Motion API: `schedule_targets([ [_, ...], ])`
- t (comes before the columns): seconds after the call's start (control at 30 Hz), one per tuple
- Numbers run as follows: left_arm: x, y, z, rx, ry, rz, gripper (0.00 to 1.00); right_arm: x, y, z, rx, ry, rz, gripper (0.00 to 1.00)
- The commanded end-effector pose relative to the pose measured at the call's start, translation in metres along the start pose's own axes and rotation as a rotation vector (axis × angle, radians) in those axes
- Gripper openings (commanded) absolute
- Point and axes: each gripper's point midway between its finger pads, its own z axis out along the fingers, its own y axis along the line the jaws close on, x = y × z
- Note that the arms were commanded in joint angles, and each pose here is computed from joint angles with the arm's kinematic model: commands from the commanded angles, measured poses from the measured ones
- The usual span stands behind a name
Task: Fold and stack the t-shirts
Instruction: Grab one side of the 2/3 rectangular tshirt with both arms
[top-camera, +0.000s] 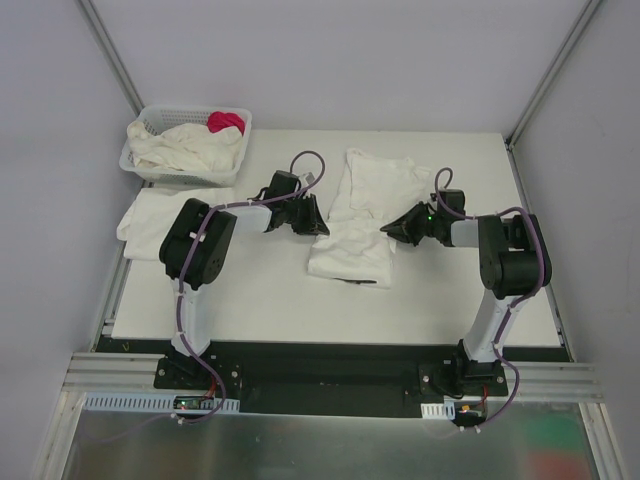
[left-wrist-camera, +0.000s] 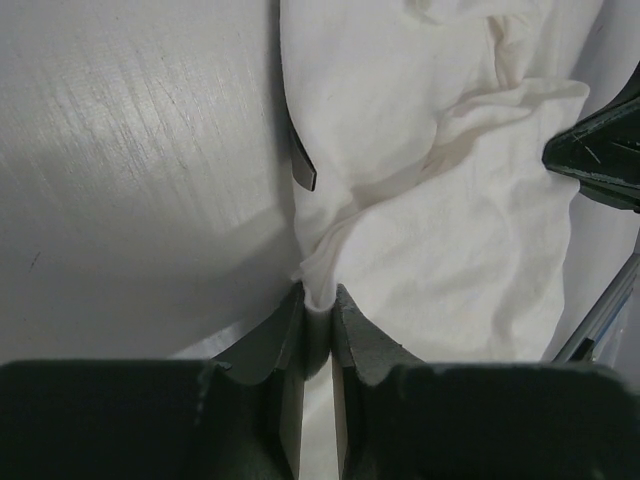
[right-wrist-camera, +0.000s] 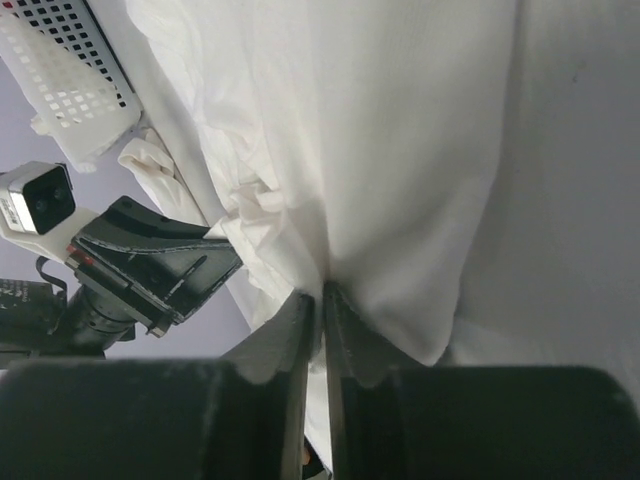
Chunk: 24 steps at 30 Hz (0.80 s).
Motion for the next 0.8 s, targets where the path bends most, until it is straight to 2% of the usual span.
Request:
schedule_targets([
  [0.0, 0.000, -0.011, -0.001, 0.025, 0.010, 0.025, 0.10, 0.003, 0.006, -0.006, -0.026, -0.008, -0.050, 0.18],
  [0.17, 0.004, -0.008, -0.001, 0.020, 0.018, 0.021, 0.10, -0.003, 0.013, -0.011, -0.030, -0.023, -0.064, 0.35],
  [0.23, 0.005, -0.008, -0.001, 0.020, 0.018, 0.026, 0.10, -0.007, 0.013, -0.014, -0.013, -0.039, -0.082, 0.37],
  [0.77, 0.007, -0.007, -0.001, 0.023, 0.025, 0.030, 0.09, -0.023, 0.034, -0.009, -0.038, -0.052, -0.099, 0.32],
])
